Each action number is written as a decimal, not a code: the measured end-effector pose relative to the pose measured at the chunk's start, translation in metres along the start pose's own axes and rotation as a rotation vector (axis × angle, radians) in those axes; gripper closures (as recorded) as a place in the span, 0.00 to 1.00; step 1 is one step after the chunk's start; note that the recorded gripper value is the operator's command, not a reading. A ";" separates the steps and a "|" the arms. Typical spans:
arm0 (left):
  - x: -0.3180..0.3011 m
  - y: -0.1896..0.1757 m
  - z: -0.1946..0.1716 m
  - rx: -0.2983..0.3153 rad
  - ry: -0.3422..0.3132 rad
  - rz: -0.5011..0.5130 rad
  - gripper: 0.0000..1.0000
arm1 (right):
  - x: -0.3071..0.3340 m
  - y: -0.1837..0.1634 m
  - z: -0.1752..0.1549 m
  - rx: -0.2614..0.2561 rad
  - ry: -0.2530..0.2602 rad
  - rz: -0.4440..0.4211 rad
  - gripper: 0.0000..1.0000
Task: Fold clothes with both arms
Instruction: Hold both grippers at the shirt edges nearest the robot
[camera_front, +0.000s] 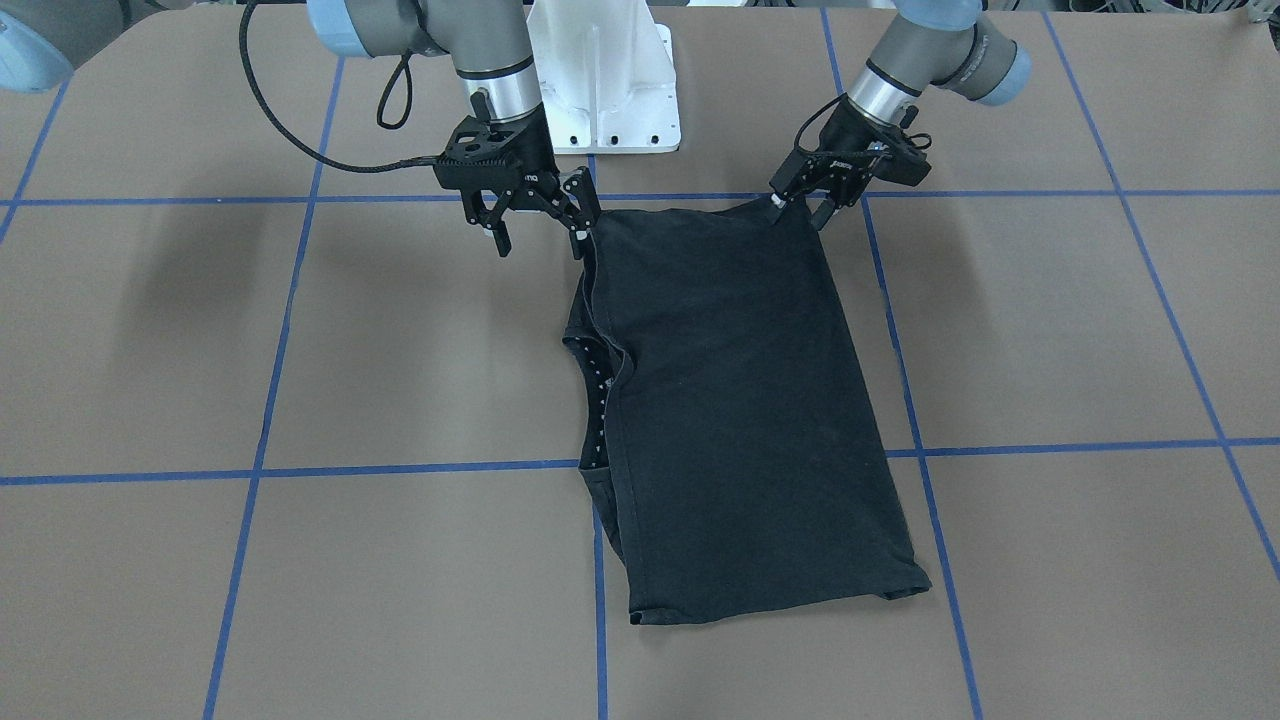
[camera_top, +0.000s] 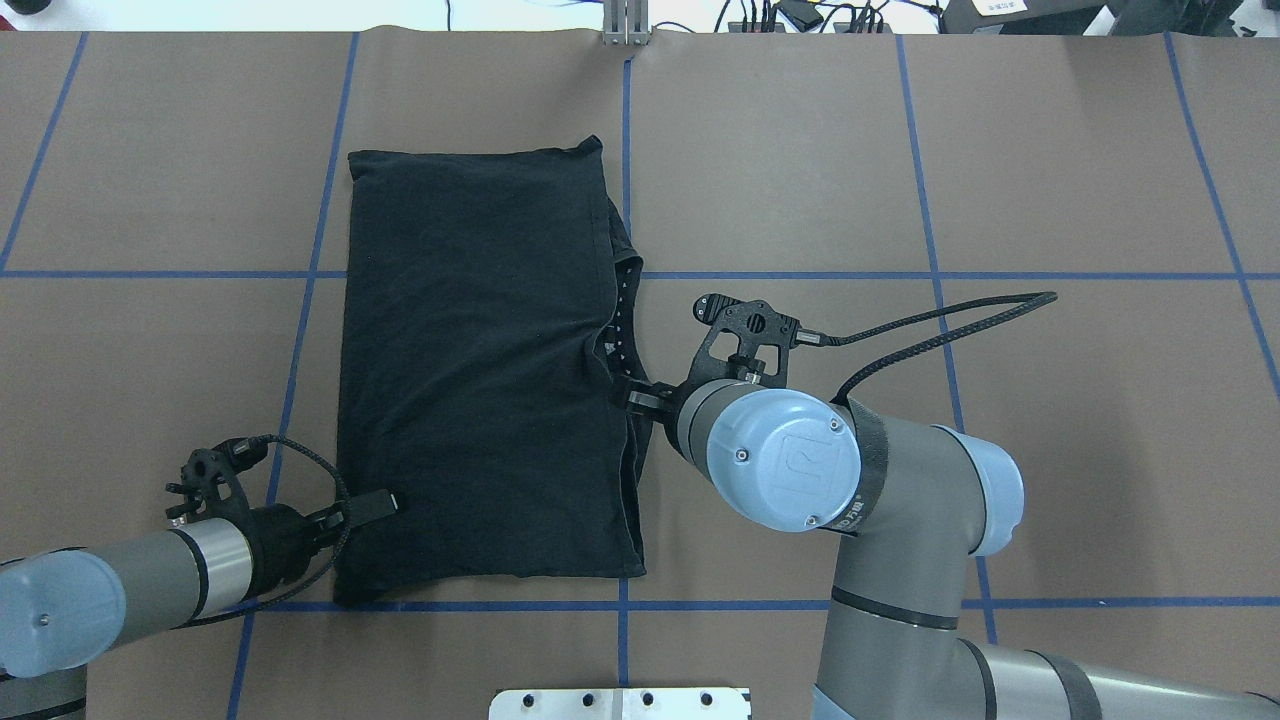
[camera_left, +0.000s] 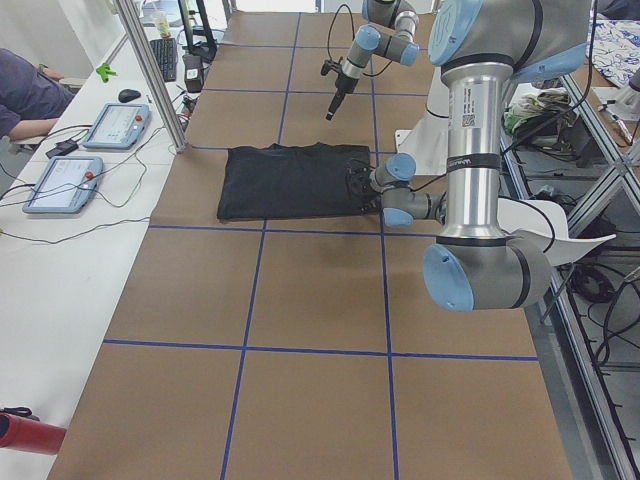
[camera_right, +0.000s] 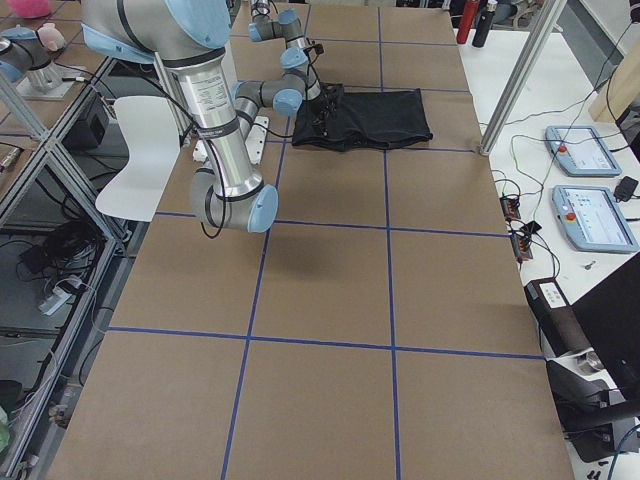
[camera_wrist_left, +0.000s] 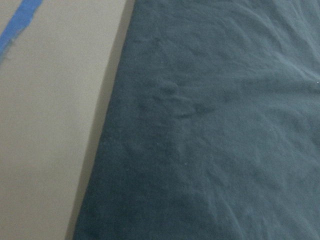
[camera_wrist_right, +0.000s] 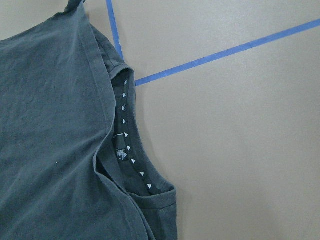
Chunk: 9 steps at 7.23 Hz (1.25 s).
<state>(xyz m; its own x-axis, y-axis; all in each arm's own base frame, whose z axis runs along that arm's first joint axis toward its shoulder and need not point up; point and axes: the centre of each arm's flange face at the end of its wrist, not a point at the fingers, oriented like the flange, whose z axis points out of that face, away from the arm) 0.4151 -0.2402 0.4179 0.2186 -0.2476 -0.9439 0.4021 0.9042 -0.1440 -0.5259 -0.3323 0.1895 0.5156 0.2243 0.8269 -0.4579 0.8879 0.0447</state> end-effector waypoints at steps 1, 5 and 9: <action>0.000 0.001 -0.011 -0.008 -0.016 0.004 0.00 | 0.000 0.000 0.001 0.001 0.002 -0.001 0.02; -0.007 0.035 -0.007 -0.061 -0.109 0.040 0.07 | 0.002 0.002 0.007 -0.002 0.015 -0.004 0.02; -0.007 0.040 0.004 -0.052 -0.116 0.045 0.22 | 0.002 0.003 0.007 -0.002 0.014 -0.004 0.01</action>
<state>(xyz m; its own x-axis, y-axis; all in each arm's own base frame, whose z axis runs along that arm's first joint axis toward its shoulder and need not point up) 0.4328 -0.2038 0.4199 0.3382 -0.2425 -0.9093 0.3434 0.9314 -0.1207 -0.5311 -0.3325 0.1950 0.5275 0.2264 0.8188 -0.4541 0.8897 0.0465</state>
